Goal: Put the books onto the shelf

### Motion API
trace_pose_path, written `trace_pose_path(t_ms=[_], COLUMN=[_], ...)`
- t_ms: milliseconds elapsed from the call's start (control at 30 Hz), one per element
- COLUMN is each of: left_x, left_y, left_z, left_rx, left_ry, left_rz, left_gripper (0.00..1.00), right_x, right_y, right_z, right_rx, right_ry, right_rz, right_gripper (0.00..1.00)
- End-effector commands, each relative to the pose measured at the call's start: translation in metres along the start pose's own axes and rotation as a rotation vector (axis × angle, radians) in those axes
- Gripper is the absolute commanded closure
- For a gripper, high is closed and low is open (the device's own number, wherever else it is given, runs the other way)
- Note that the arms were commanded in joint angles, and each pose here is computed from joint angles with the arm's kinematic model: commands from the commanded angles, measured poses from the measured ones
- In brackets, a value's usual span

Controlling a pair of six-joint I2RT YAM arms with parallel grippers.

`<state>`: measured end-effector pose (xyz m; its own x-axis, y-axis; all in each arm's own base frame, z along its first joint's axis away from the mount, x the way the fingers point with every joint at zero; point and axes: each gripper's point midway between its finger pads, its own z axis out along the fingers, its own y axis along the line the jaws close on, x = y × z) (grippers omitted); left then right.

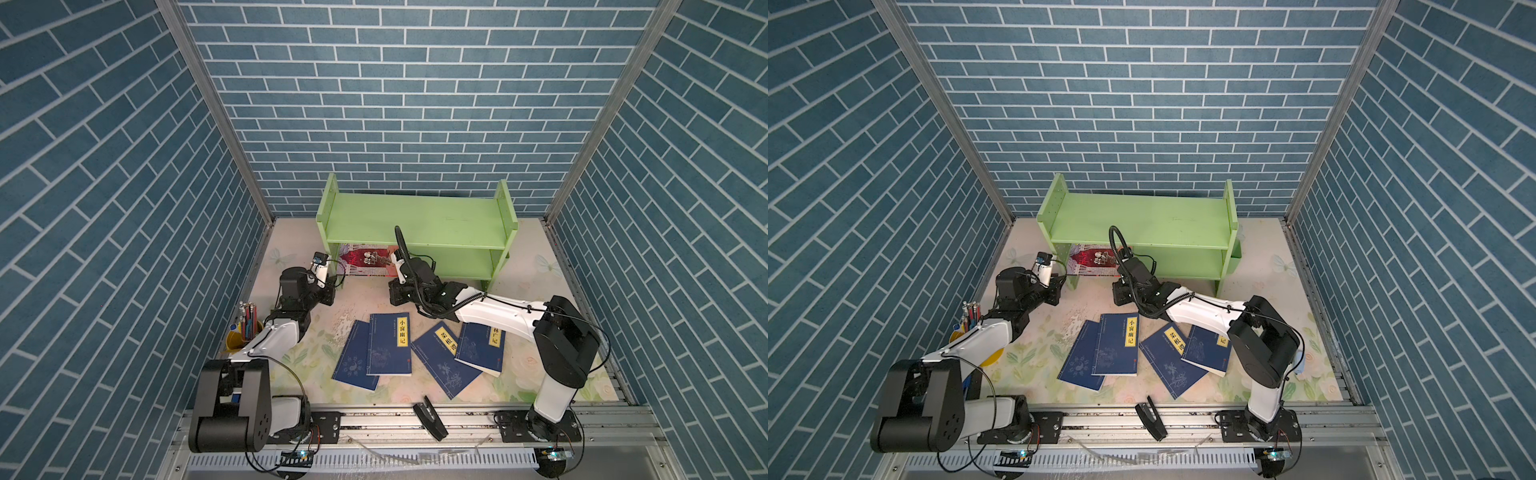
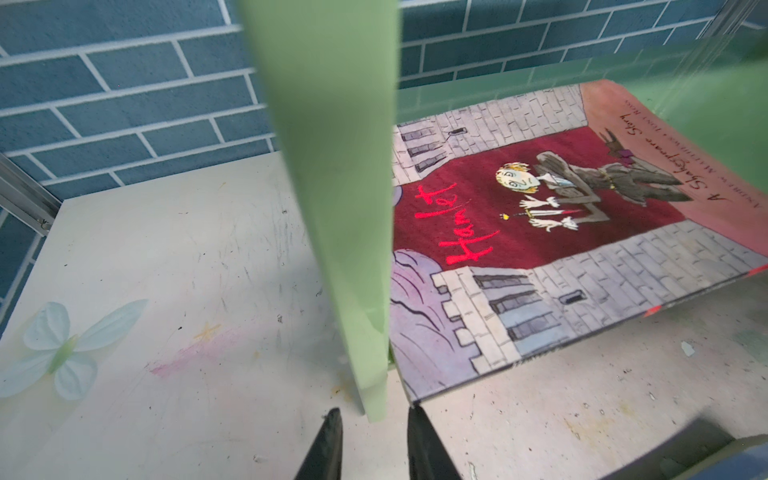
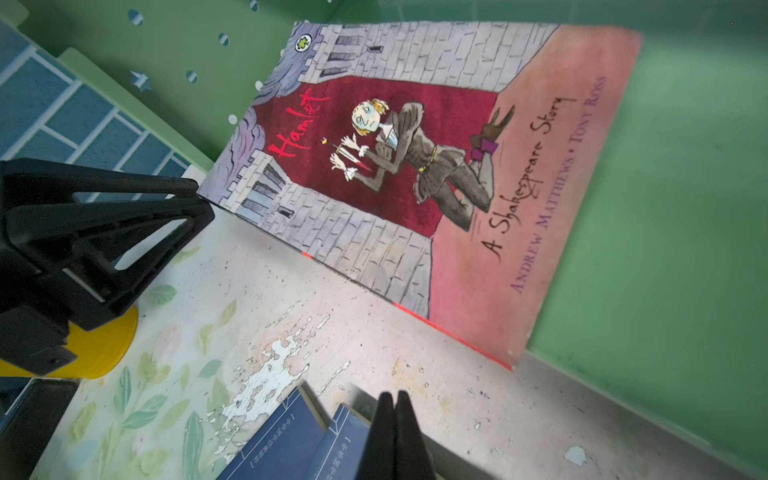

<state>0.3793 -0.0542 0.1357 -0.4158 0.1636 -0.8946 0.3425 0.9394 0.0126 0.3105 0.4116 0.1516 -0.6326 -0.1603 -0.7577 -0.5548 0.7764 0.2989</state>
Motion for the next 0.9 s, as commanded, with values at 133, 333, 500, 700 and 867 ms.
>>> trace_pose_path(t_ms=[133, 333, 500, 700, 867], left_x=[-0.010, -0.009, -0.004, -0.003, -0.009], left_y=[0.005, 0.007, -0.001, -0.008, -0.006], left_z=[0.005, 0.007, 0.002, -0.010, -0.010], left_rx=[-0.004, -0.014, 0.021, 0.033, 0.026], left_ry=[-0.023, -0.022, 0.007, -0.021, -0.035], left_rz=[-0.012, -0.022, -0.012, 0.033, 0.026], left_gripper=[0.70, 0.71, 0.74, 0.73, 0.71], right_x=[-0.005, -0.006, -0.005, -0.005, -0.006], right_y=[0.003, 0.003, 0.004, 0.002, 0.003], right_z=[-0.007, -0.007, -0.007, -0.008, -0.007], right_rx=[0.003, 0.001, 0.001, 0.002, -0.001], right_ry=[-0.015, -0.014, -0.010, -0.017, -0.017], right_rz=[-0.043, -0.042, -0.042, -0.040, -0.040], right_gripper=[1.00, 1.00, 1.00, 1.00, 1.00])
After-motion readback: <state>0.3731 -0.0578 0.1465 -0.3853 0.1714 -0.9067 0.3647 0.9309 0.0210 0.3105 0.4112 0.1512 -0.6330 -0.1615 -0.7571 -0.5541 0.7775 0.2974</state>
